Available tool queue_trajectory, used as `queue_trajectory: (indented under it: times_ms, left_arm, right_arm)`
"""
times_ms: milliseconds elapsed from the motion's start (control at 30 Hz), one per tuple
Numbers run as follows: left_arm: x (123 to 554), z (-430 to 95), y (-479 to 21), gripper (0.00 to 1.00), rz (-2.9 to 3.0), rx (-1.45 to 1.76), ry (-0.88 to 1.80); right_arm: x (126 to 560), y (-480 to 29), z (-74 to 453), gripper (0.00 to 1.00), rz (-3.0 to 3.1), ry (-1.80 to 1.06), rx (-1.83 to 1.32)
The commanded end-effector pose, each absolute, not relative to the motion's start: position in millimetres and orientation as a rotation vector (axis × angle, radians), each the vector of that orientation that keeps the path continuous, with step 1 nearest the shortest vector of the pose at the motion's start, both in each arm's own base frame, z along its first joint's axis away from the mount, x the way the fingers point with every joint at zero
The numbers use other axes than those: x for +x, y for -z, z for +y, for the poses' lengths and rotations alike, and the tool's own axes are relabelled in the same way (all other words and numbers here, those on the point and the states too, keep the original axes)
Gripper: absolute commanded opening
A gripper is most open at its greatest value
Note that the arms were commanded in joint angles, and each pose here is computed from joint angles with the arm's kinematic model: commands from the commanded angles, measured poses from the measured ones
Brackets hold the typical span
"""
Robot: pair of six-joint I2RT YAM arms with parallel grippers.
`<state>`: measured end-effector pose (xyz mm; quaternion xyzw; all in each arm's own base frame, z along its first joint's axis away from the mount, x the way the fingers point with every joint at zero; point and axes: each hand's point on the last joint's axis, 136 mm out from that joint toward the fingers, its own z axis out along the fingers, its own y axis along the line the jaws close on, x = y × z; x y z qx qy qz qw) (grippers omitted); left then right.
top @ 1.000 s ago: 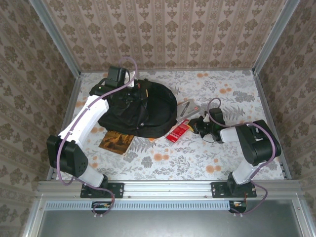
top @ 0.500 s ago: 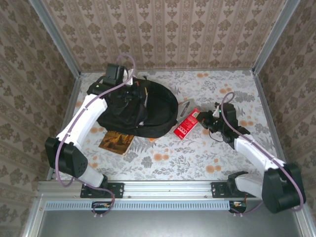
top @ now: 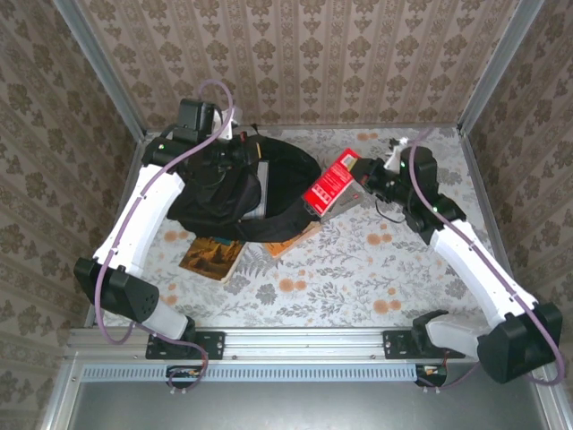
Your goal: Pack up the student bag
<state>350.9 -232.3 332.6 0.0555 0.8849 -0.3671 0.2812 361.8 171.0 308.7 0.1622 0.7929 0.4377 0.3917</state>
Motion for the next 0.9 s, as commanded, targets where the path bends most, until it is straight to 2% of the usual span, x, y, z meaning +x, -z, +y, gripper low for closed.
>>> queue_trajectory:
  times_ms: [0, 100, 300, 467, 667, 867]
  left_arm:
    - [343, -236, -377, 0.00, 2.234, 0.237, 1.060]
    - [342, -236, -378, 0.00, 2.231, 0.234, 1.080]
    - [341, -233, -388, 0.00, 2.206, 0.218, 1.099]
    - [342, -228, -396, 0.00, 2.181, 0.206, 1.109]
    - [343, -230, -401, 0.00, 2.162, 0.197, 1.151]
    - [345, -229, -404, 0.00, 2.156, 0.194, 1.150]
  right_arm:
    - [373, -337, 200, 0.02, 1.994, -1.080, 0.326]
    - [380, -351, 229, 0.03, 2.023, -0.991, 0.256]
    - [413, -335, 248, 0.05, 2.060, -0.956, 0.330]
    - [432, -310, 272, 0.06, 2.087, -1.047, 0.422]
    - [447, -274, 308, 0.07, 2.103, -0.996, 0.537]
    - [462, -225, 372, 0.11, 2.183, -1.146, 0.660]
